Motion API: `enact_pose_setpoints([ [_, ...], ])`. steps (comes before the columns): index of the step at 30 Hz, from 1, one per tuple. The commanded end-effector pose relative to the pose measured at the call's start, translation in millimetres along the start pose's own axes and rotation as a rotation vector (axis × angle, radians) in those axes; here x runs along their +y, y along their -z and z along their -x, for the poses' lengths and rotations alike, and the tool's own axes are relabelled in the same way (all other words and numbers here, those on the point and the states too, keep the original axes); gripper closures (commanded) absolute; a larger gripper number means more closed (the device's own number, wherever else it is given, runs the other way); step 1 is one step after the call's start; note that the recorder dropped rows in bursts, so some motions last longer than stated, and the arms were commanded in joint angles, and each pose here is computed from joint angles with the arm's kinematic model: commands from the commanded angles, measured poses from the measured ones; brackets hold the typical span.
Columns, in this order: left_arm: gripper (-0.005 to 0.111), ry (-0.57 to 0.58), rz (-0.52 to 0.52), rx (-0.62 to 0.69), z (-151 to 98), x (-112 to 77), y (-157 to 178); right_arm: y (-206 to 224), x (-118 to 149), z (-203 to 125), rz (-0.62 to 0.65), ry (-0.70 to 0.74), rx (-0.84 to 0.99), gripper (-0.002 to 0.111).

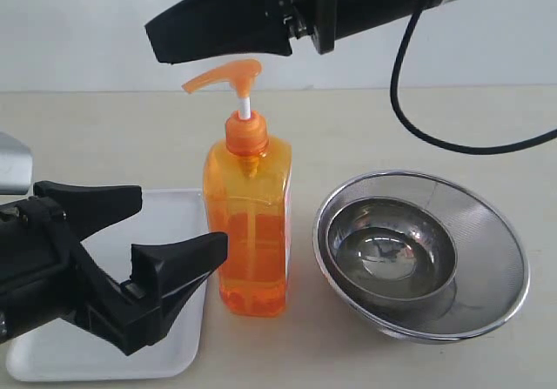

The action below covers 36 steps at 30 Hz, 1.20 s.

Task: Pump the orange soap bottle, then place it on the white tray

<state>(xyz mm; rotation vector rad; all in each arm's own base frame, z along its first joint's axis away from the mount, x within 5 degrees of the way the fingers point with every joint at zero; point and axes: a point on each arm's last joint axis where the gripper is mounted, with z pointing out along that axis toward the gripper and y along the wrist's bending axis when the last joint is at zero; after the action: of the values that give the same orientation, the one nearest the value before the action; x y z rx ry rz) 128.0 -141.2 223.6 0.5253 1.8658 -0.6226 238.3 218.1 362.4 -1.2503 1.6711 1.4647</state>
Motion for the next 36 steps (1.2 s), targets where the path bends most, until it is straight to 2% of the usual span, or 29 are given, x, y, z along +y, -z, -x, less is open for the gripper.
enact_pose_setpoints([
  [1,0.012,0.009,-0.002,-0.007,-0.2,-0.1,1.3,-1.8,8.2,1.0,0.017,-0.080,-0.001,0.108],
  [3,0.012,0.009,-0.001,-0.008,0.0,-0.1,1.3,-5.9,11.3,0.6,0.031,-0.122,0.007,0.108],
  [7,0.012,0.009,-0.001,-0.008,0.0,-0.1,1.3,-8.5,14.2,-3.2,0.041,-0.116,0.016,0.108],
  [13,0.012,0.009,-0.003,0.001,-0.8,-0.3,1.3,-3.5,26.9,-40.2,0.025,0.006,0.045,0.108],
  [16,0.012,0.009,-0.004,0.004,-1.1,-0.3,1.3,5.5,29.7,-52.5,-0.154,0.097,0.013,0.108],
  [20,0.012,0.009,-0.004,0.004,-1.1,-0.3,1.3,28.9,42.1,-50.0,-0.432,0.210,-0.072,0.108],
  [21,0.012,0.009,-0.004,0.004,-1.1,-0.3,1.3,36.8,44.9,-49.2,-0.519,0.223,-0.102,0.108],
  [27,0.012,0.009,-0.004,0.004,-1.1,-0.3,1.3,63.0,42.1,-53.2,-0.832,0.232,-0.185,0.108],
  [30,0.012,0.009,-0.004,0.004,-1.1,-0.3,1.3,67.5,38.2,-56.5,-0.896,0.203,-0.201,0.108],
  [36,0.012,0.009,-0.003,-0.001,-0.6,-0.2,1.3,68.3,36.9,-57.9,-0.906,0.155,-0.221,0.108],
])
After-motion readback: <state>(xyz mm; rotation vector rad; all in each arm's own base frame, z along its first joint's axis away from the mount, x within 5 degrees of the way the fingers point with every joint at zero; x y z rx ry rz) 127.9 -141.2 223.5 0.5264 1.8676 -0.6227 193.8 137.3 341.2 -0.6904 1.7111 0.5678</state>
